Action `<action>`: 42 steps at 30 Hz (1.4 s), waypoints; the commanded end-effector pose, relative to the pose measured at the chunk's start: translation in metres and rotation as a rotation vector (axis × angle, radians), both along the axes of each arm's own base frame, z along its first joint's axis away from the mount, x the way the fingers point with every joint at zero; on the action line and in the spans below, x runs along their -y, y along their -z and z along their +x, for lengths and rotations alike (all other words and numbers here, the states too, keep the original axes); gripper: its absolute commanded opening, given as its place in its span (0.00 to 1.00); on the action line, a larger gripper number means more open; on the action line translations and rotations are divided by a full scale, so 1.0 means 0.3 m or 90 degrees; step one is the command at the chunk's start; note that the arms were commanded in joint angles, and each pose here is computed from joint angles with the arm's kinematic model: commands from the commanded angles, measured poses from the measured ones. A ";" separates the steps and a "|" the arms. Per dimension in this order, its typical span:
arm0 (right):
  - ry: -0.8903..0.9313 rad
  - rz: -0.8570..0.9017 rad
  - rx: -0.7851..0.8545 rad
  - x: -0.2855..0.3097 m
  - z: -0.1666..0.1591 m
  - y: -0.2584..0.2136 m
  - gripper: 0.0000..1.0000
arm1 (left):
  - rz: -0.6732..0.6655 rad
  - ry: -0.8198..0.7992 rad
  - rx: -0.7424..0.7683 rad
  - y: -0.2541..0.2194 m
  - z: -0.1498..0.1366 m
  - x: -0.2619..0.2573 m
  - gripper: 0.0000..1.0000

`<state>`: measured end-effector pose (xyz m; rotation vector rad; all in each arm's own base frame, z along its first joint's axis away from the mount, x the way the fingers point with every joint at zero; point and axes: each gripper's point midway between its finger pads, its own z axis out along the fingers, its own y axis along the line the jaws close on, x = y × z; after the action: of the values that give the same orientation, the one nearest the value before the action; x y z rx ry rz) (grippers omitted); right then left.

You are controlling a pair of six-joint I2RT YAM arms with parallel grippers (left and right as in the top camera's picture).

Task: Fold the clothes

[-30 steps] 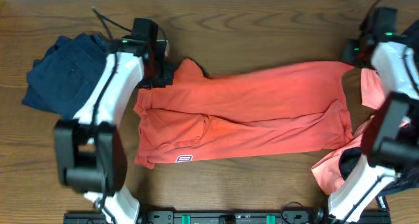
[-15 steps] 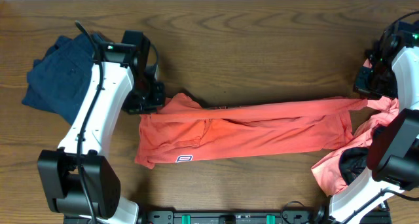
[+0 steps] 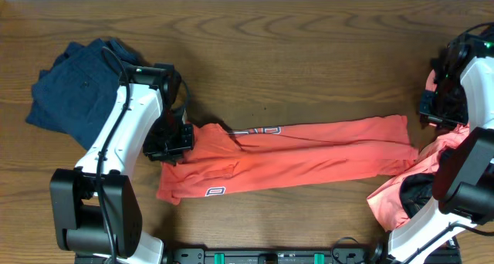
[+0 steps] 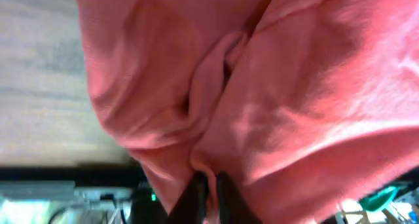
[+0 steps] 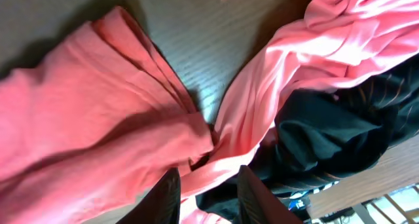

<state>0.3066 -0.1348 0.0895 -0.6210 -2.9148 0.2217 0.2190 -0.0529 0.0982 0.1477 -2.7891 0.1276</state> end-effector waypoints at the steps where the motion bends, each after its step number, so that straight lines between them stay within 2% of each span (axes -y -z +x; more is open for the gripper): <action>1: -0.017 0.003 -0.034 0.004 -0.039 0.029 0.39 | 0.011 -0.012 -0.036 -0.005 -0.039 -0.012 0.38; 2: -0.023 0.006 -0.040 0.002 -0.048 0.035 0.41 | 0.012 -0.012 -0.044 -0.009 -0.048 -0.013 0.47; 7: -0.030 0.012 -0.054 -0.007 -0.070 0.062 0.51 | 0.013 -0.012 -0.052 -0.013 -0.058 -0.014 0.47; 13: -0.051 0.030 -0.028 -0.015 -0.044 0.097 0.65 | 0.004 -0.026 0.045 0.028 0.062 0.001 0.47; 19: -0.082 0.108 0.013 -0.050 -0.022 0.134 0.77 | -0.001 -0.027 0.085 0.039 0.112 0.007 0.47; 26: -0.071 0.105 0.037 -0.036 -0.022 0.209 0.79 | -0.002 -0.032 0.099 0.043 0.130 0.009 0.47; 32: -0.104 0.218 0.109 -0.146 0.013 0.271 0.80 | -0.002 -0.034 0.100 0.043 0.132 0.009 0.47; 36: -0.102 0.223 0.101 -0.161 -0.020 0.316 0.78 | -0.002 -0.034 0.100 0.043 0.132 0.009 0.47; 40: -0.102 0.225 0.099 -0.171 -0.044 0.354 0.72 | -0.002 -0.034 0.101 0.043 0.132 0.009 0.48; 41: -0.102 0.225 0.099 -0.172 -0.045 0.357 0.67 | -0.002 -0.034 0.101 0.043 0.132 0.009 0.48; 42: -0.101 0.226 0.099 -0.173 -0.046 0.358 0.57 | -0.002 -0.034 0.101 0.043 0.133 0.009 0.48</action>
<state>0.3048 -0.0962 -0.0017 -0.3708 -3.0920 -0.2362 0.2603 -0.0581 0.0873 0.2032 -2.9543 0.1749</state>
